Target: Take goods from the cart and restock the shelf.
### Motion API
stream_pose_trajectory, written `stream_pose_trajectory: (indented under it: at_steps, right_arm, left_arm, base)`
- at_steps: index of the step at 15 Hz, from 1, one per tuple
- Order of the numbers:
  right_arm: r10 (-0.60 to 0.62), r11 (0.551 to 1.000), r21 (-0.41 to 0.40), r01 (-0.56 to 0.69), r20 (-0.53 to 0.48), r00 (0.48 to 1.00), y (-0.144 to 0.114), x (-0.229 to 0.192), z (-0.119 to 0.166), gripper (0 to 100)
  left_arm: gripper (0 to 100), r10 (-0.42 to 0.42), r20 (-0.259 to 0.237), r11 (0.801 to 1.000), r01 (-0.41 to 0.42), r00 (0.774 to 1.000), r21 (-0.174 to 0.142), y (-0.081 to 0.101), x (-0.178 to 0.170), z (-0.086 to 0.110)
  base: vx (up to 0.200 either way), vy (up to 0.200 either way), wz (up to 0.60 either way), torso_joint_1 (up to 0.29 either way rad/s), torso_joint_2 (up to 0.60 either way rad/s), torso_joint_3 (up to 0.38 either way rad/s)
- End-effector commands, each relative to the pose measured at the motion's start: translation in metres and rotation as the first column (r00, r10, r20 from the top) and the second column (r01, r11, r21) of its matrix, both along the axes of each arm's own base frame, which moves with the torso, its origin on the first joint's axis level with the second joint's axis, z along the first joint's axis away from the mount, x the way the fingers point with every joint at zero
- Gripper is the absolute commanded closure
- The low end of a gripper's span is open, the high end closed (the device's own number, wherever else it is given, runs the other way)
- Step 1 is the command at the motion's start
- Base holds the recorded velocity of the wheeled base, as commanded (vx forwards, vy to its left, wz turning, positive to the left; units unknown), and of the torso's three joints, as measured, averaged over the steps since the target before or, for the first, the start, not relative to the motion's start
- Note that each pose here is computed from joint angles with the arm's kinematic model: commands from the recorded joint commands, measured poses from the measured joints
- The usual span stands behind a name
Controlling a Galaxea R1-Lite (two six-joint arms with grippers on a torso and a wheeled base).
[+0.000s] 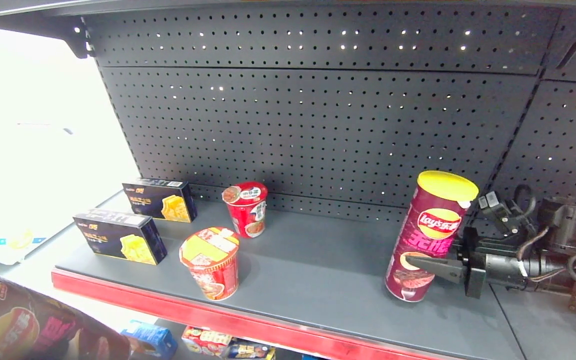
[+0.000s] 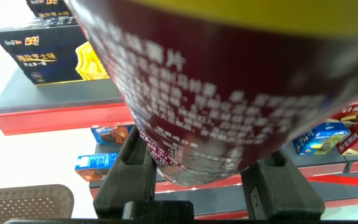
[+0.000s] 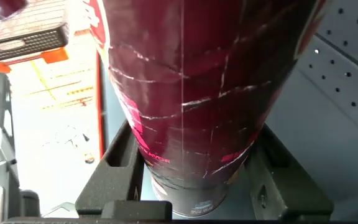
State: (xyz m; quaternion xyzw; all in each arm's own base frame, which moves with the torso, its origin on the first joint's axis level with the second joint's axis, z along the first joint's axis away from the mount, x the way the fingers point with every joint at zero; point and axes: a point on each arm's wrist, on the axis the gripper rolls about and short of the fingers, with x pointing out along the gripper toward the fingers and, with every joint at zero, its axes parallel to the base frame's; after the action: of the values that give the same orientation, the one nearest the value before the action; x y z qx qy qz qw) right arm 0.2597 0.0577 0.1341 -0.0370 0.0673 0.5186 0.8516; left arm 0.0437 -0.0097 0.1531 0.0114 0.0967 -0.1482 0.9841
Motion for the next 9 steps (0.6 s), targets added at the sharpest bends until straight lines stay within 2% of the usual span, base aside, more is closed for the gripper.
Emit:
stream_pose_trajectory:
  at_steps: [1,6,9]
  right_arm:
    - [0.012,1.0,-0.002,-0.012,0.028,1.0,-0.001,-0.022,0.006,100]
    - [0.022,1.0,-0.011,-0.022,-0.013,1.0,-0.004,-0.047,-0.007,100]
    - [0.033,0.999,-0.007,-0.033,-0.008,0.999,-0.004,-0.05,-0.01,100]
  left_arm:
    - [100,0.0,0.003,1.0,0.0,1.0,0.001,0.0,-0.001,0.0]
    - [100,0.001,0.013,1.0,-0.001,1.0,-0.002,0.0,-0.003,0.0]
    - [100,0.001,-0.007,1.0,-0.001,1.0,0.001,0.001,-0.01,-0.002]
  base:
    - [0.0,0.0,0.0,0.0,0.0,0.0]
    - [0.0,0.0,0.0,0.0,0.0,0.0]
    - [0.0,0.0,0.0,0.0,0.0,0.0]
